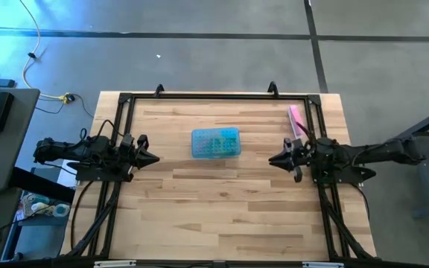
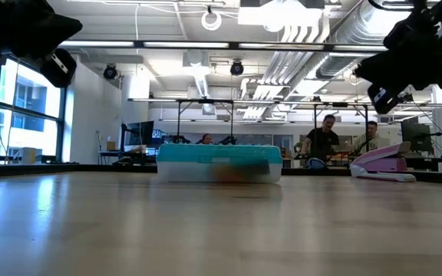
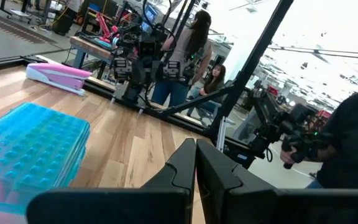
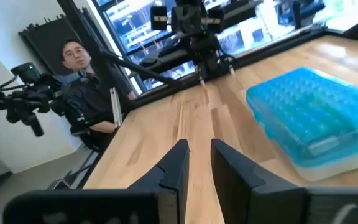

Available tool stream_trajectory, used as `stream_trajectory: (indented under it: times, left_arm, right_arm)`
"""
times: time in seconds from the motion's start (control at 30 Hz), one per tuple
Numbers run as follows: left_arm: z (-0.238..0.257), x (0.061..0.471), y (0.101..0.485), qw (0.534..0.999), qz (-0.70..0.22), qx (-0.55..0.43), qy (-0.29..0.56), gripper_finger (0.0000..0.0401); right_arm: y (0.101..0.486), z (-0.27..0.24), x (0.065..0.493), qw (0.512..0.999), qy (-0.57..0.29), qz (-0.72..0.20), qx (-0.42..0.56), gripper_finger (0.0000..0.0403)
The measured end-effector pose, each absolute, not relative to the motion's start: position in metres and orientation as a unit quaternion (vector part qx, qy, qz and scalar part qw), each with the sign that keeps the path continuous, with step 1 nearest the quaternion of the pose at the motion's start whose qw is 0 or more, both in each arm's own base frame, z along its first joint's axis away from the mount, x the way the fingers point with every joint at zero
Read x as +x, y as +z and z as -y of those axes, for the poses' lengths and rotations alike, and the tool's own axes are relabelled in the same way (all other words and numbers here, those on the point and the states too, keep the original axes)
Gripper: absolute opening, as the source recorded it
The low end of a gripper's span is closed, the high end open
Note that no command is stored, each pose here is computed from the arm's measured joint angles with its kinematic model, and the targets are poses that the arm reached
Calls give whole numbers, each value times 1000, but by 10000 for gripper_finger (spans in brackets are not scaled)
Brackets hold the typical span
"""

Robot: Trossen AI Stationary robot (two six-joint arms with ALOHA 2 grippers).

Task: Pack school essentials
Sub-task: Return to Home Position

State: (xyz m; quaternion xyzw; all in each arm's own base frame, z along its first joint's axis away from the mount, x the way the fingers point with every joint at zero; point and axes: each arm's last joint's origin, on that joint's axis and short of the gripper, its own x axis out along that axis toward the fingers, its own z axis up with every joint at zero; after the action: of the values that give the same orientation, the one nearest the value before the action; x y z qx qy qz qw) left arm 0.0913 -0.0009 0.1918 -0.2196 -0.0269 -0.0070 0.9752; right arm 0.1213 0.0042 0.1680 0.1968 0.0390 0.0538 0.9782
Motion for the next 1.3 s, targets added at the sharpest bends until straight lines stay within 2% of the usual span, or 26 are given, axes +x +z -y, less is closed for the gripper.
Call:
stream_trajectory:
  times: [0.5,0.67,0.83,1.3]
  left_arm:
    - [1,91,192,975,27,-220,-7,3]
    - [1,91,192,975,27,-220,-7,3]
    - [1,91,192,975,27,-220,-7,3]
    - [1,91,192,975,27,-220,-7,3]
  right_arm:
    - [178,13,98,988,-15,-37,147,60]
    - [177,15,89,987,-36,-37,155,60]
    - [170,17,90,979,-52,-75,182,60]
    - [170,17,90,976,-54,-75,198,60]
